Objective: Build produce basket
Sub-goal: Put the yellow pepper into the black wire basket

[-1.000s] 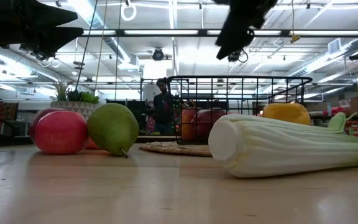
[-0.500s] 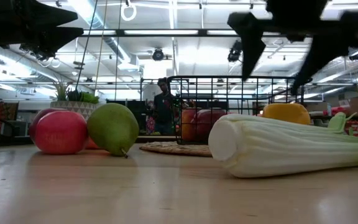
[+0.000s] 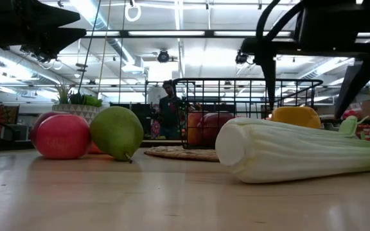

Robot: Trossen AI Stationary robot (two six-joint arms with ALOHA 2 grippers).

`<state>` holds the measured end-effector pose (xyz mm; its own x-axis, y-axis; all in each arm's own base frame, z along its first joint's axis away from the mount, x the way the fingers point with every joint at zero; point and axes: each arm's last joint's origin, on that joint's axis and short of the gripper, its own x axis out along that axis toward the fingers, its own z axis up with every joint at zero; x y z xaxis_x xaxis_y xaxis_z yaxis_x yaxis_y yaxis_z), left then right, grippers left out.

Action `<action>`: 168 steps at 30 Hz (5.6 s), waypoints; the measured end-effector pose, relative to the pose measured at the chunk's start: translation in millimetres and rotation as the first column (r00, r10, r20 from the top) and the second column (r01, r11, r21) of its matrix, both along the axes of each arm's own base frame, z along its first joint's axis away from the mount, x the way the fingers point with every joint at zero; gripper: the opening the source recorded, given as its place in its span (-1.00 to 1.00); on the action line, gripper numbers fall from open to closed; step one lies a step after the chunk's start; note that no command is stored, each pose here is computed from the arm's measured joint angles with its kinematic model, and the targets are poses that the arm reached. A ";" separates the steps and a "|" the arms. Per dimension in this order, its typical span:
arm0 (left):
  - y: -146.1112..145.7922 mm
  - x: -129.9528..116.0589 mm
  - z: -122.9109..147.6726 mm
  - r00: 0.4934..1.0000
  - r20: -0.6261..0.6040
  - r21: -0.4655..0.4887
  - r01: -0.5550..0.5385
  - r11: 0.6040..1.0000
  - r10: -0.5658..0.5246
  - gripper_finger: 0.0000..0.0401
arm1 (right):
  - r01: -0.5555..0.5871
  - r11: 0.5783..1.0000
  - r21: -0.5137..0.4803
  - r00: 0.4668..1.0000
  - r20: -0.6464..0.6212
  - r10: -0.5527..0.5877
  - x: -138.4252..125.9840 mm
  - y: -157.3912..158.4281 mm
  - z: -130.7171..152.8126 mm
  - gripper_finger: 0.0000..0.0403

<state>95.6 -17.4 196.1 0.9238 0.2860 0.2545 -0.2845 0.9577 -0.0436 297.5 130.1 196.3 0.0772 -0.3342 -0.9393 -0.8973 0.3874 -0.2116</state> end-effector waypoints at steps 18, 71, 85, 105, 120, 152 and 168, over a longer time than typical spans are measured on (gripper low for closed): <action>0.0 0.0 -0.1 1.000 0.000 0.000 0.000 1.000 0.000 0.40 | 0.060 0.998 0.002 0.996 -0.071 -0.059 4.6 -35.4 -22.8 0.97; 0.0 0.0 -0.1 1.000 0.000 0.000 0.000 1.000 0.000 0.40 | 0.701 -0.084 0.708 0.083 -0.198 -0.977 82.9 -135.4 130.9 0.55; 0.0 0.0 -0.1 1.000 0.000 0.000 0.000 1.000 0.000 0.40 | 0.554 -0.468 0.689 -0.307 -0.353 -0.884 81.4 -204.9 134.1 0.56; 0.0 0.0 0.0 1.000 0.000 0.000 0.000 1.000 0.000 0.40 | 0.576 -0.467 0.671 -0.241 -0.407 -0.881 71.9 -233.7 133.7 0.56; 0.0 0.0 -0.1 1.000 0.000 0.000 0.000 1.000 0.000 0.40 | 0.693 -0.351 0.630 -0.167 -0.332 -0.928 61.2 -231.8 128.4 0.56; 0.0 0.0 0.0 1.000 0.000 0.000 0.000 1.000 0.000 0.40 | 0.662 0.401 0.633 0.330 0.233 -0.915 56.5 -215.8 179.0 0.56; 0.0 0.0 0.1 1.000 0.000 0.000 0.000 1.000 0.000 0.40 | 0.659 0.575 0.485 0.510 0.273 -0.816 60.7 -212.8 152.2 0.56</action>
